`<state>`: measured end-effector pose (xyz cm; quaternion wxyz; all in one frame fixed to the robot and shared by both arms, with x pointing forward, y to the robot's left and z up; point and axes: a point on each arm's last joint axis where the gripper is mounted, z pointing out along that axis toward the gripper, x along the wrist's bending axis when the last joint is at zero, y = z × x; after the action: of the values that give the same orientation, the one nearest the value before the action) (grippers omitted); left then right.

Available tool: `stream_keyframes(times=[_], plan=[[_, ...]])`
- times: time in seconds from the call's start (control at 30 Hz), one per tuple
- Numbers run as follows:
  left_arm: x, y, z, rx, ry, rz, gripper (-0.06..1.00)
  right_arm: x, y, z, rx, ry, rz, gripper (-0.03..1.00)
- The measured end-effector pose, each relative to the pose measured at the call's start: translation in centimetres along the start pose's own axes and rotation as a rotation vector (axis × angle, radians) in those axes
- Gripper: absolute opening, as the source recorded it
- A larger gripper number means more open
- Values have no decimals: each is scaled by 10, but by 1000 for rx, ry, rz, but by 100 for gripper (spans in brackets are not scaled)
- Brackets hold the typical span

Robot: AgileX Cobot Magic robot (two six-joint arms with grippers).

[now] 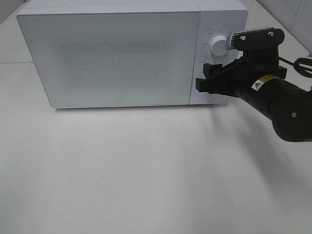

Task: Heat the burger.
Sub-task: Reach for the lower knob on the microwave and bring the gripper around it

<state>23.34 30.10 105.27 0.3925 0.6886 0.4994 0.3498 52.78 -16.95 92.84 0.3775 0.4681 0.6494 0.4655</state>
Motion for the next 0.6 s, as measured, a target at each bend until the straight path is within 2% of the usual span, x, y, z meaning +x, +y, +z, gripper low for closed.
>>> stream_keyframes(times=[0.27, 0.6], plan=[[0, 0, 0, 0, 0, 0, 0, 4, -16, 25, 39, -15, 3, 64], [0, 0, 0, 0, 0, 0, 0, 4, -25, 33, 31, -27, -4, 64]])
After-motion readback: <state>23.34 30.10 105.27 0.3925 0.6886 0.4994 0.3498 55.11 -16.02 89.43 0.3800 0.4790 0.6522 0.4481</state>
